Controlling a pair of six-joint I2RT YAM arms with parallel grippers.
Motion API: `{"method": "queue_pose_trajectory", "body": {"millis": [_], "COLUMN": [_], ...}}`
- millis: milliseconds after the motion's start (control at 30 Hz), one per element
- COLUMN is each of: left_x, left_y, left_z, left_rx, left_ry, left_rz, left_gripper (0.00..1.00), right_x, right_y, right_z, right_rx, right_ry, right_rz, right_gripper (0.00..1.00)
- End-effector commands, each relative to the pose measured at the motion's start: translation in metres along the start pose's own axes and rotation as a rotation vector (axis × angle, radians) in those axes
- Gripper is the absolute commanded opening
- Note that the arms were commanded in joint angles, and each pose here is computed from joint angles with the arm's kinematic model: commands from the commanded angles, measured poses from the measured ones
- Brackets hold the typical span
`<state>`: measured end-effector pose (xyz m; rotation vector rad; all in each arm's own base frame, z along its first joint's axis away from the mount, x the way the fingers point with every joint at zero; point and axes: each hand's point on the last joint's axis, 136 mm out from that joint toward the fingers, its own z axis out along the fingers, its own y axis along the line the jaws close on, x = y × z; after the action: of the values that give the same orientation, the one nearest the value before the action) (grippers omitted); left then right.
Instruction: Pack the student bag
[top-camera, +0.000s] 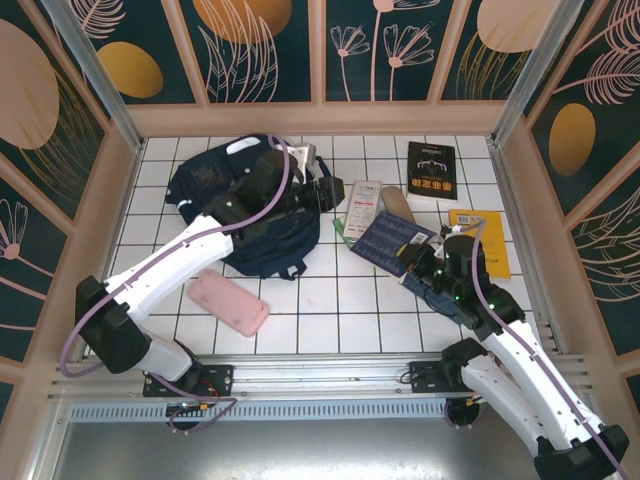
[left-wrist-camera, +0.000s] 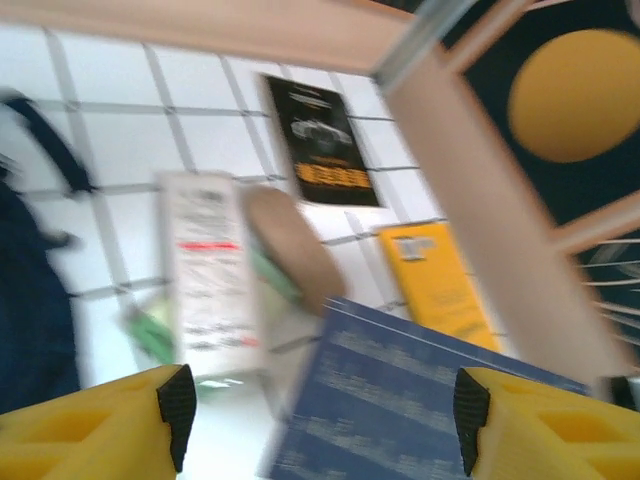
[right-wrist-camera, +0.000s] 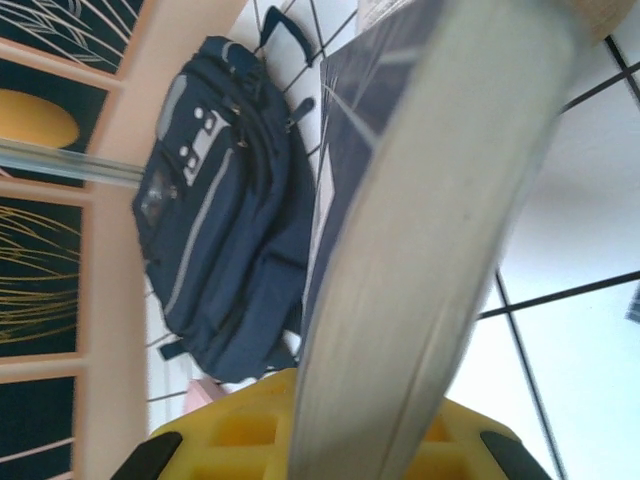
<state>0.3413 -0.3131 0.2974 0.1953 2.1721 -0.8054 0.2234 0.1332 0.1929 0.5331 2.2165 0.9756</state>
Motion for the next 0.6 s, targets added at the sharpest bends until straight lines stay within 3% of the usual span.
{"method": "queue_pose_trajectory", "body": {"millis": [0, 133, 333, 567], "left_x": [0.032, 0.043, 0.078, 0.096], "left_y": [0.087, 0.139, 0.183, 0.228], "left_z": [0.006, 0.021, 0.046, 0.052], "left_rx": [-0.399, -0.597, -0.633, -0.747], "left_ry": [0.204, 0.317, 0.486, 0.574], "left_rz": [0.352, 0.474, 0.494, 0.499], "left_gripper": [0.72, 0.72, 0.73, 0.75], "right_x": [-0.002, 0.009, 0.017, 0.023], "right_y": [0.002, -0.001, -0.005, -0.008], "right_z": [-0.002, 0.005, 0.006, 0.005], "right_rx": [-0.002, -0.027, -0.029, -0.035], "right_ry": [-0.008, 0.038, 0.072, 0.091], "right_rz": [-0.109, -0.118, -0.147, -0.174], "right_gripper": [0.0, 0.0, 0.0, 0.0]}}
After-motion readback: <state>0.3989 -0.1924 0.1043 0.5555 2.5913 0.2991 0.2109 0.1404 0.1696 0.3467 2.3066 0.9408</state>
